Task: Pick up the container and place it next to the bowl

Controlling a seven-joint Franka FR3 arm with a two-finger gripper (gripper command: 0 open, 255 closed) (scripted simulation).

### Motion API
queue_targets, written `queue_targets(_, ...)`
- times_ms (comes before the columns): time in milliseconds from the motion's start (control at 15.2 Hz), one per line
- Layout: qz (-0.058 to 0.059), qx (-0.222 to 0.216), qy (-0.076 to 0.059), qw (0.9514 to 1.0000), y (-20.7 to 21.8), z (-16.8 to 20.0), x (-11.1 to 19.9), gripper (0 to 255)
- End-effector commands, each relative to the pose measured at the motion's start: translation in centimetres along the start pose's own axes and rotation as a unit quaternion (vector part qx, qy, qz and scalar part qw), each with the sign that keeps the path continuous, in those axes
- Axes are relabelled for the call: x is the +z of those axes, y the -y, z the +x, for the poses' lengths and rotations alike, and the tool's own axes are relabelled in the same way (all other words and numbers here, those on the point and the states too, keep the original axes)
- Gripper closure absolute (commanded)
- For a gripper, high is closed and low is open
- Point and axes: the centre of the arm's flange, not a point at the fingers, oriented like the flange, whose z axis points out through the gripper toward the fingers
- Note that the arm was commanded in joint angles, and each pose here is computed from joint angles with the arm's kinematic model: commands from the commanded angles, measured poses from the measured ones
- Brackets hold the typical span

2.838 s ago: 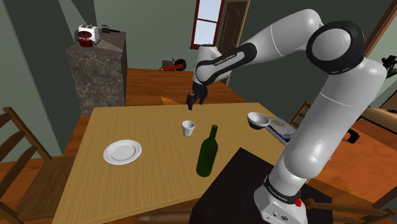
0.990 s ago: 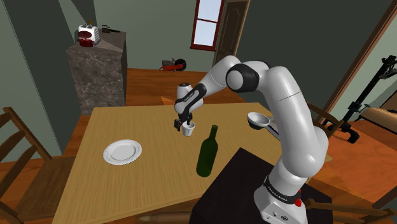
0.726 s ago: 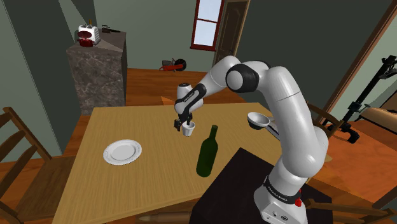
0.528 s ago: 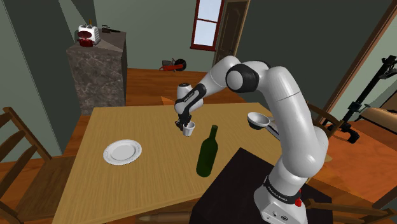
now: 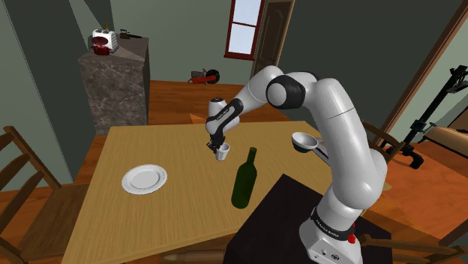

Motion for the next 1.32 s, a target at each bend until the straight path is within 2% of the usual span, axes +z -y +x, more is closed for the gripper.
queue_targets(0, 0.0, 0.0, 0.001, 1.0, -0.1, 0.0, -0.5, 255)
queue_targets(1254, 0.0, 0.0, 0.001, 1.0, -1.4, -0.1, -10.4, 255)
